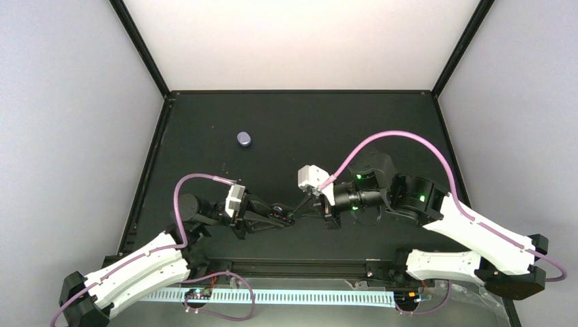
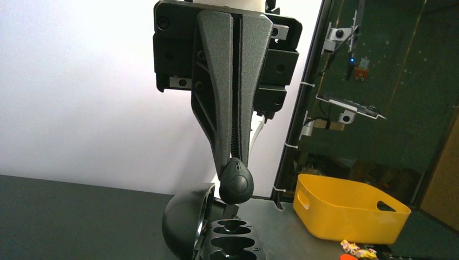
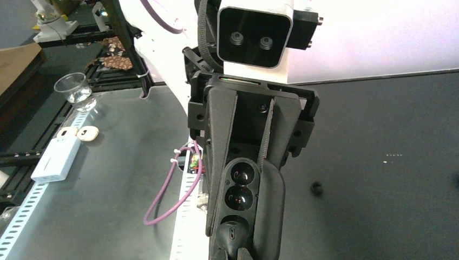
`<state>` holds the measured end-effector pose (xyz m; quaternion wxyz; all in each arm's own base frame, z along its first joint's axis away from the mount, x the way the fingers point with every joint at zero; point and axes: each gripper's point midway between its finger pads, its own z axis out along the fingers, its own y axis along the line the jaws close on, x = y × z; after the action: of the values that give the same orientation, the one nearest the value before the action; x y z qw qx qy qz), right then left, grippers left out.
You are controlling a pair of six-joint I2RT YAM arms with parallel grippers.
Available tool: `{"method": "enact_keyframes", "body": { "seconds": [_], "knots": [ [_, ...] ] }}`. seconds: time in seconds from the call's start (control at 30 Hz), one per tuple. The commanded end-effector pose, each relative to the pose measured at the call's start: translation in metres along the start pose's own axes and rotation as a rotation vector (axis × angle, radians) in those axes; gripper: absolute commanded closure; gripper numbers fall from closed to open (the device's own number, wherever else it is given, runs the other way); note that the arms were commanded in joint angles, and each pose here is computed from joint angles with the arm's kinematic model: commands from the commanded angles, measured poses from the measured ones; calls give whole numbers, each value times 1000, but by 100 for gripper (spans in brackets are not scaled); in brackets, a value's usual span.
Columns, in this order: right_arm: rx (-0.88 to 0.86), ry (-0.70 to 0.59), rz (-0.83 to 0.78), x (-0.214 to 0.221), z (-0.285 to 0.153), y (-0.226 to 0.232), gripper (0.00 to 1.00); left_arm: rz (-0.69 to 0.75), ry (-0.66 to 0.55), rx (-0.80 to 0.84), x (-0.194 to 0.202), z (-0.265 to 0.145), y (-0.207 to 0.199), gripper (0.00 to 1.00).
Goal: Insert the wireless bluetooth earbuds into the charging case
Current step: Place the earbud in the charging case.
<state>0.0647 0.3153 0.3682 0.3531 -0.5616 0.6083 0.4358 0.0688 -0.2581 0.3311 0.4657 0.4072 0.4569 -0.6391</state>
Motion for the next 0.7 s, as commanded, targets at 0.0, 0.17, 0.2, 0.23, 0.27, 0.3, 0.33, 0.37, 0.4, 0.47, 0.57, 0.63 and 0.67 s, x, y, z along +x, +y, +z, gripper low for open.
{"method": "enact_keyframes", "body": {
  "seconds": [0.0,0.17,0.2,0.23,0.27,0.3,0.33,0.37,0.4,0.47,0.57,0.63,0.67],
  "knots": [
    [33,-7,-12,-7,0,-2,99,71,-40,14,-20,1,-10,99],
    [50,7,-19,-4,3,-4,99,73,-44,3,-21,1,-9,98],
    [55,14,-20,-3,5,-4,99,74,-45,4,-22,0,-9,98],
    [58,16,-22,-3,5,-4,99,76,-47,2,-22,0,-9,99],
    [63,20,-22,-2,6,-5,99,76,-48,3,-22,0,-10,98],
    [65,21,-24,-2,6,-5,99,77,-49,1,-23,0,-10,98],
    [68,21,-26,-2,6,-5,99,79,-51,2,-23,0,-10,99],
    [74,21,-27,-3,6,-6,99,79,-51,0,-23,0,-10,99],
    [78,21,-29,-3,6,-6,99,80,-52,2,-24,0,-11,98],
    [85,24,-32,-3,7,-7,99,81,-53,-1,-24,-1,-10,98],
    [88,33,-37,-1,9,-6,99,84,-57,-3,-25,-1,-11,98],
    [90,45,-43,1,12,-6,99,85,-60,-3,-26,-1,-11,99],
    [91,51,-43,2,13,-6,99,83,-60,-1,-26,-1,-12,98]
  ]
}}
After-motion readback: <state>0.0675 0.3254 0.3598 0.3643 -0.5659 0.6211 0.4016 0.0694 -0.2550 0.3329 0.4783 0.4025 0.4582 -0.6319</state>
